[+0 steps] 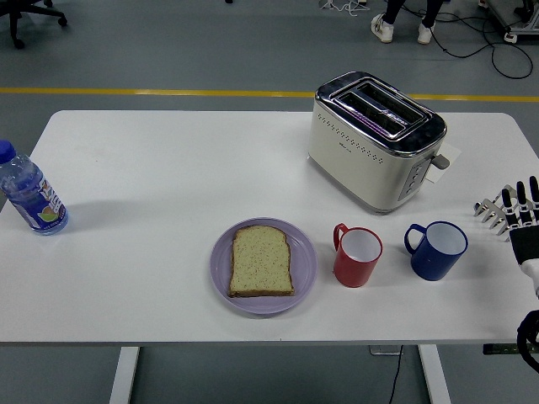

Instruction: Pick up the cup,pour liquid into bread,place the cup on the desk

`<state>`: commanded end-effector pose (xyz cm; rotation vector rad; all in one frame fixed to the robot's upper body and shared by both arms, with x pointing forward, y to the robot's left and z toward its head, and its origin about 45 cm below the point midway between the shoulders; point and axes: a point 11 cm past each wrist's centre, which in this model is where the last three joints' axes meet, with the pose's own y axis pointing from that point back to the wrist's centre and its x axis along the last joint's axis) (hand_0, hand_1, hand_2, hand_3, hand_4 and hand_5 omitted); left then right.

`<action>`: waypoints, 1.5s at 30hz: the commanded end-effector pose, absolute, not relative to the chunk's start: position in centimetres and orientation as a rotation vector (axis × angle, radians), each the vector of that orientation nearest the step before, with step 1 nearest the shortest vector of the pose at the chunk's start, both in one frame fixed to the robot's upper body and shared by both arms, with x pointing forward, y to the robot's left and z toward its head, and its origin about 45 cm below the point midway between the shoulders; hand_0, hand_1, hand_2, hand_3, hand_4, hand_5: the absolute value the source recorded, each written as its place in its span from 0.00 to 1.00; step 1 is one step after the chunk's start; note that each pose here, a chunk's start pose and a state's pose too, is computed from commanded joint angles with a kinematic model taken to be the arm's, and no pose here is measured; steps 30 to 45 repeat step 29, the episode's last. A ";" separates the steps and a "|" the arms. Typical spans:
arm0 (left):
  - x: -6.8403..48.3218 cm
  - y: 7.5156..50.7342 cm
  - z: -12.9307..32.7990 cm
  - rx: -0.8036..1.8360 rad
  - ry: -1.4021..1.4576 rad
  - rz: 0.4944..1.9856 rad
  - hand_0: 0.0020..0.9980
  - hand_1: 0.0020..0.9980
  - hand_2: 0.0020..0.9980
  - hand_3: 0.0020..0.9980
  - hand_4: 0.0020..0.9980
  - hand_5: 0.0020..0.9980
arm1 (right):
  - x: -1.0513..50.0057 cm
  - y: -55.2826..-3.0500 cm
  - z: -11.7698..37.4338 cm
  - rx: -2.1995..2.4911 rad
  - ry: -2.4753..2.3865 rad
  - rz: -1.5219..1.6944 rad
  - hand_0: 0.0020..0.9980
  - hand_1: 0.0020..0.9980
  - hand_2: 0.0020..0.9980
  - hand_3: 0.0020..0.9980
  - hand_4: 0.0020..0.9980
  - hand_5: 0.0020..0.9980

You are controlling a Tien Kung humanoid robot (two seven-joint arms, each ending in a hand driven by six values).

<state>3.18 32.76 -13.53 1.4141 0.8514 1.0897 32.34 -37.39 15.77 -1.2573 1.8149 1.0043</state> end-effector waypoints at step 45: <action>4.0 32.8 -13.4 1.401 0.847 1.107 0.63 0.65 0.66 0.55 0.32 0.84 | 32.5 -37.6 15.9 -1.197 1.801 1.010 0.62 0.55 0.62 0.60 0.58 0.29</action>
